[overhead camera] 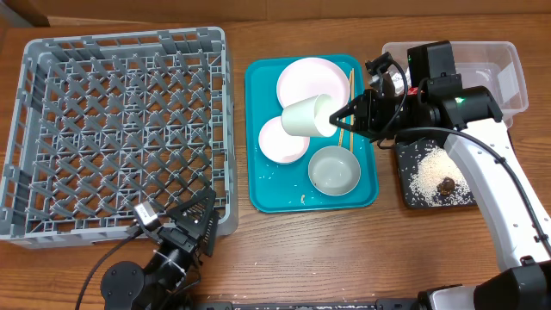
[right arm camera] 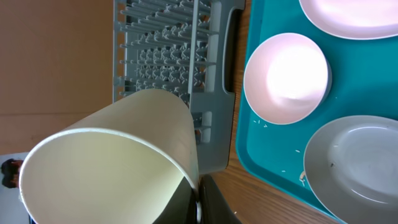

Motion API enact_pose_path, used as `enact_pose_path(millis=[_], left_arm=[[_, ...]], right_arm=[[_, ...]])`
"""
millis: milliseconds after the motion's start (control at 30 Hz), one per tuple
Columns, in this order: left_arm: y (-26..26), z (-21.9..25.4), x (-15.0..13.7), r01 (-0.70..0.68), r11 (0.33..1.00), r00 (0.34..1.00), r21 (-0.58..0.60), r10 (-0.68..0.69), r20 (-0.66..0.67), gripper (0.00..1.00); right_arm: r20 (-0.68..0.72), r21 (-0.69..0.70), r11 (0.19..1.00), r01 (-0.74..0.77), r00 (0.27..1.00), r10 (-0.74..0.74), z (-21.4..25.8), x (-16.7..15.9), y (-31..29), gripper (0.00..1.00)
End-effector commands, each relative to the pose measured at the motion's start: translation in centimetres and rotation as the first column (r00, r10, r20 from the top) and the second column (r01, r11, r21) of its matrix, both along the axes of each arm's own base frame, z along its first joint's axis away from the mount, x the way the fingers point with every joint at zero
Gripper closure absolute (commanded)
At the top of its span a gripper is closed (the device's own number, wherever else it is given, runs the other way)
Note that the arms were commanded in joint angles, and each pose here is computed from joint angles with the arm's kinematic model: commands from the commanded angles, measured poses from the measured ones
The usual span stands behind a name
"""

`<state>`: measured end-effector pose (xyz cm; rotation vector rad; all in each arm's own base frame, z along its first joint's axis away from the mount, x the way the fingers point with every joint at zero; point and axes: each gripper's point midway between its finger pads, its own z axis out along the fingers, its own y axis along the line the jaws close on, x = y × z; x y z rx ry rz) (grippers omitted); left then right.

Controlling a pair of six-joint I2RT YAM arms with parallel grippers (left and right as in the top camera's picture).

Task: Sort waste into correct bins and load items into the dishwasher

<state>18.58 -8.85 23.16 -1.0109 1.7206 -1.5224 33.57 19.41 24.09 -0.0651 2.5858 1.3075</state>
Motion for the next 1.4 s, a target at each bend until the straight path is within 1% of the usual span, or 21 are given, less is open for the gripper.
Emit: enact_pose_path(millis=[0,167,300,367,500,567,633,733,800,867,967,1033,1067,1133,1367], left_arm=[[-1.4,0.6,-1.0,0.077,0.990,0.995,-0.116,-0.084,-0.050,0.00],[-2.1,0.4,-1.6,0.129,0.984,0.989,-0.122,-0.137,-0.062,0.00],[-2.2,1.1,-1.5,0.150,0.988,0.989,-0.043,-0.150,0.017,0.00],[-2.1,1.2,-1.1,0.146,0.989,0.989,-0.040,-0.145,0.017,0.00],[-1.9,1.8,1.1,0.132,0.991,0.991,-0.033,-0.131,0.025,0.00],[-2.4,2.5,2.8,0.171,0.985,0.984,-0.023,-0.169,0.054,0.00],[-3.3,3.0,4.6,0.242,0.970,0.968,-0.023,-0.240,0.077,0.00],[-5.0,3.4,7.0,0.387,0.921,0.920,-0.035,-0.384,0.085,0.00],[-6.2,4.1,8.4,0.507,0.862,0.858,-0.030,-0.500,0.116,0.00],[-7.2,5.3,9.3,0.621,0.784,0.771,0.004,-0.612,0.174,0.00],[-8.3,7.0,9.8,0.784,0.615,0.583,0.084,-0.777,0.238,0.00],[-8.4,7.3,9.8,0.842,0.525,0.486,0.129,-0.839,0.244,0.00],[-8.5,7.3,9.9,0.854,0.499,0.456,0.148,-0.855,0.247,0.00],[-8.8,7.3,10.2,0.849,0.499,0.449,0.172,-0.854,0.263,0.00],[-8.9,7.2,10.7,0.835,0.515,0.455,0.193,-0.844,0.282,0.00]], right_arm=[[0.018,0.027,0.999,-0.031,0.999,0.030,0.4,-0.2,0.5,0.96],[0.038,0.027,0.999,-0.043,0.998,0.042,0.5,-0.2,0.6,0.96],[0.058,0.027,0.998,-0.054,0.997,0.052,0.6,-0.1,0.6,0.96],[0.062,0.026,0.998,-0.056,0.997,0.054,0.6,-0.1,0.6,0.96],[0.065,0.025,0.998,-0.058,0.996,0.056,0.6,-0.1,0.6,0.96],[0.064,0.025,0.998,-0.058,0.996,0.056,0.6,-0.1,0.6,0.96],[0.064,0.025,0.998,-0.058,0.996,0.056,0.6,-0.1,0.6,0.96],[0.063,0.028,0.998,-0.060,0.996,0.058,0.6,-0.1,0.6,0.96],[0.076,0.043,0.996,-0.082,0.994,0.079,0.9,-0.3,0.8,0.96],[0.078,0.060,0.994,-0.094,0.993,0.090,1.1,-0.5,0.8,0.96],[0.103,0.115,0.984,-0.133,0.987,0.121,2.0,-0.8,0.8,0.96],[0.132,0.159,0.973,-0.166,0.980,0.146,2.7,-0.9,0.9,0.96],[0.143,0.184,0.966,-0.182,0.977,0.157,3.1,-0.9,0.9,0.96],[0.160,0.214,0.956,-0.200,0.973,0.168,3.5,-0.8,1.0,0.96],[0.216,0.273,0.929,-0.250,0.957,0.194,4.6,-0.3,1.6,0.96]])
